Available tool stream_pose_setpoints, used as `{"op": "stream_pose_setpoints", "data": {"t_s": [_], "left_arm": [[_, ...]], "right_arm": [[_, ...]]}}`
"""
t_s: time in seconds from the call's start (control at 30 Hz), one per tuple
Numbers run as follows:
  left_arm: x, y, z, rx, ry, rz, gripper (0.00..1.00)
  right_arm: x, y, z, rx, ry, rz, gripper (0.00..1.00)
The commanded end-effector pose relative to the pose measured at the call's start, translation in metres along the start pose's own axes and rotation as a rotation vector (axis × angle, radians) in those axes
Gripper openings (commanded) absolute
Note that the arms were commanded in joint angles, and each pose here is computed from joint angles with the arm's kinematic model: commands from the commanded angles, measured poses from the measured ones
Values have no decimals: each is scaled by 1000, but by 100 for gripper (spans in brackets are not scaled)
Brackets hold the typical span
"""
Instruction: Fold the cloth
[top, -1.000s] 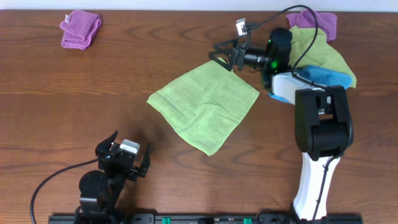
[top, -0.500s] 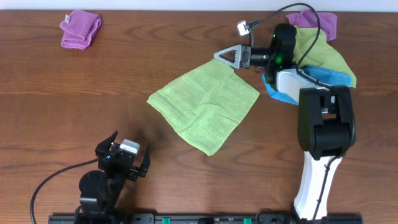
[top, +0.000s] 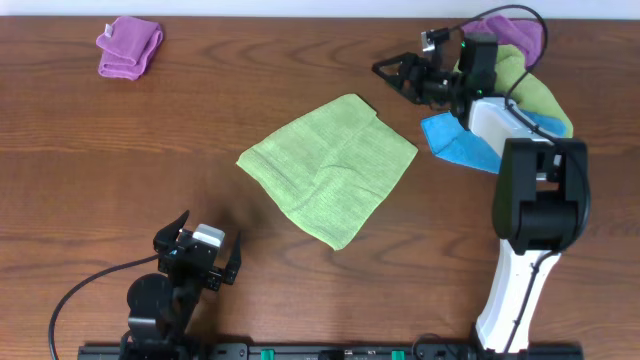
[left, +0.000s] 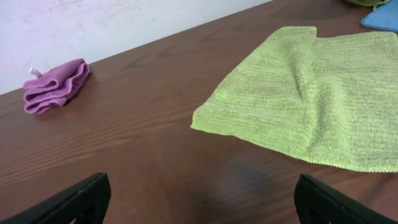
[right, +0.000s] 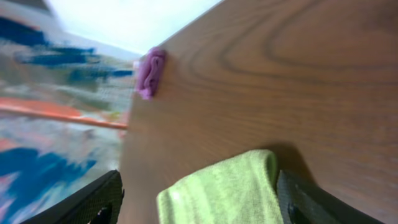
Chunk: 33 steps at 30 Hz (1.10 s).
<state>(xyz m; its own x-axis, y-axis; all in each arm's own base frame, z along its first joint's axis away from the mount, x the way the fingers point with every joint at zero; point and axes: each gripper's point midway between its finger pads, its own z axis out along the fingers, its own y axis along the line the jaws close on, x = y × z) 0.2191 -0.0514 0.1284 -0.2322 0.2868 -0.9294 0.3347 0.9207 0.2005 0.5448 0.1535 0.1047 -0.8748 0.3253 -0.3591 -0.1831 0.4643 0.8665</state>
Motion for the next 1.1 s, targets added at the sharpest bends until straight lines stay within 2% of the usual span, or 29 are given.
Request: {"op": "stream_pose_setpoints", "data": {"t_s": [0.0,0.13,0.2,0.23,0.33,0.37,0.5,0.6,0.8,1.0,1.07], "left_arm": [[9,-2,3,6,21,4,95],[9,-2,3,6,21,4,95],[9,-2,3,6,21,4,95],[9,-2,3,6,21,4,95],[9,-2,3,6,21,4,96],[9,-2,3,6,21,4,96],[9,-2,3,6,21,4,95],[9,-2,3,6,21,4,95],[9,-2,3,6,21,4,96],[9,-2,3,6,21,4,96],[9,-2,3,6,21,4,95]], "right_arm": [[-20,21,18,104,-37,-183,80],[-17,38,24,295,47,-345,83],[-10,37,18,418,106,-392,79],[-6,33,14,477,130,-396,67],[15,20,-2,639,224,-376,10],[22,17,-7,666,253,-359,1],[63,5,-28,758,411,-262,2],[91,-8,-56,934,520,-209,2],[111,-16,-77,1208,586,-288,2],[135,-43,-72,1217,674,-351,1],[150,-50,-69,1171,713,-313,2]]}}
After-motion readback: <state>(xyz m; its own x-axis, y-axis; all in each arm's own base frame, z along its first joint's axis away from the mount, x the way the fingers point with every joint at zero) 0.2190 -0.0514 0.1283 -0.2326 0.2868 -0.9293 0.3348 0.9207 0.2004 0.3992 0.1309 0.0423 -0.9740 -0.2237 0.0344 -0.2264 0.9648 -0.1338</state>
